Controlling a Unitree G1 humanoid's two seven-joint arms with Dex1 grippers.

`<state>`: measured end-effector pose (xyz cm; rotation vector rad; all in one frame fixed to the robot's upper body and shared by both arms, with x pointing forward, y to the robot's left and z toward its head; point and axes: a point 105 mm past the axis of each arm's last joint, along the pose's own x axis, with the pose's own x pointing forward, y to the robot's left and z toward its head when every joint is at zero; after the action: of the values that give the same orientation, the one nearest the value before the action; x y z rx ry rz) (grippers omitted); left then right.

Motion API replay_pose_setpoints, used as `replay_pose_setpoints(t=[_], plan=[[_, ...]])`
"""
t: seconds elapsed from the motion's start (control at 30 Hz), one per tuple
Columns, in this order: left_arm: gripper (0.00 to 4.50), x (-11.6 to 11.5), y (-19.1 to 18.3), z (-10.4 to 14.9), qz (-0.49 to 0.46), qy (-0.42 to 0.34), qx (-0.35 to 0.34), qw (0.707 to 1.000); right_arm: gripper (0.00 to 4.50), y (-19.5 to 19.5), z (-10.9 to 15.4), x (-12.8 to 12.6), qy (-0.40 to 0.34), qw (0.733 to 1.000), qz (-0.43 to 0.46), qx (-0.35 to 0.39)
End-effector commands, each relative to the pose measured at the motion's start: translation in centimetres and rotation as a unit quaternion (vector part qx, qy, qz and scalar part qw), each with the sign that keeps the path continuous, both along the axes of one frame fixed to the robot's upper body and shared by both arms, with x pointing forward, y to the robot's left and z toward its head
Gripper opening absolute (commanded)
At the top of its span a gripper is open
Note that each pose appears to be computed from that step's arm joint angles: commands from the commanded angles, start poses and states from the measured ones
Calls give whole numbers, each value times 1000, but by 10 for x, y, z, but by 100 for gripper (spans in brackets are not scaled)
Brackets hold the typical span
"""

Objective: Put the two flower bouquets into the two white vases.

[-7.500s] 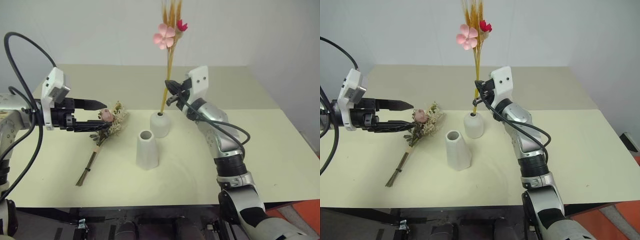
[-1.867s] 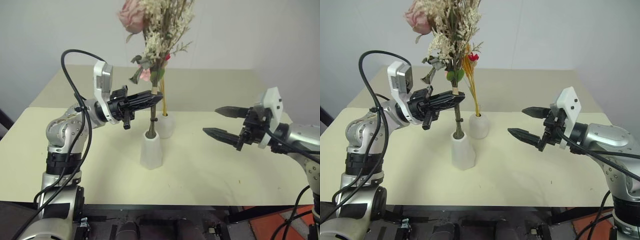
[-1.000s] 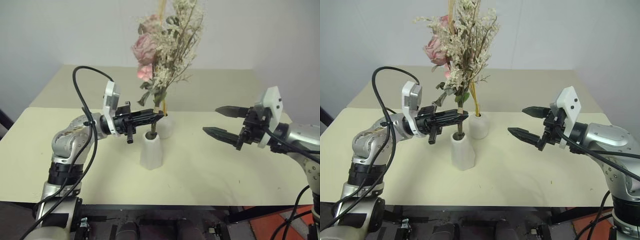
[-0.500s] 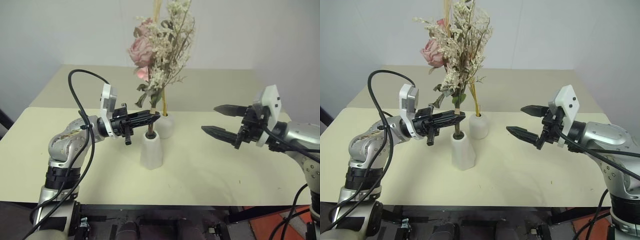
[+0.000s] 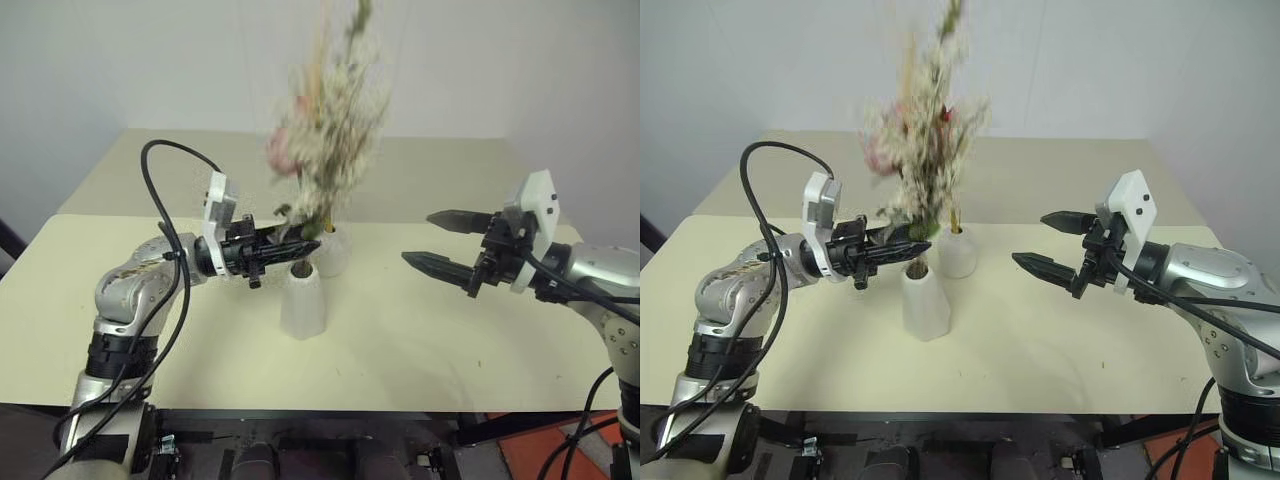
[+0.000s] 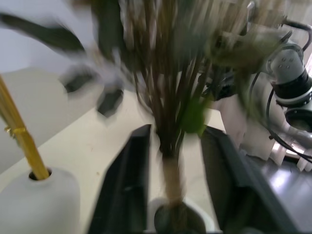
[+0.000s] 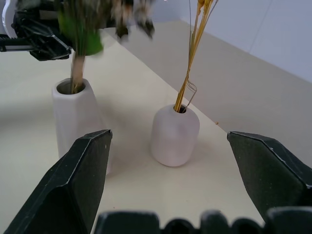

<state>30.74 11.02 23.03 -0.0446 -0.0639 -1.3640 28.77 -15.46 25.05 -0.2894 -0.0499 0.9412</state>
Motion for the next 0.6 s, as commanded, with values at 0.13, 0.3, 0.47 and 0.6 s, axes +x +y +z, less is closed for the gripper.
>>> replay_pose_setpoints(t=[0.13, 0.3, 0.47, 0.6], plan=[[400, -19, 47, 5, 40, -19, 39, 998, 450, -3, 11, -3, -30, 1000, 1, -2], [448, -33, 111, -8, 127, -49, 157, 978, 450, -6, 6, -3, -16, 1000, 3, -5], [448, -38, 157, 28, 194, -90, 174, 961, 450, -14, 2, -2, -4, 1000, -4, -10], [448, -49, 164, 41, 197, -104, 182, 958, 450, -23, 2, -2, 6, 1000, -13, -13]])
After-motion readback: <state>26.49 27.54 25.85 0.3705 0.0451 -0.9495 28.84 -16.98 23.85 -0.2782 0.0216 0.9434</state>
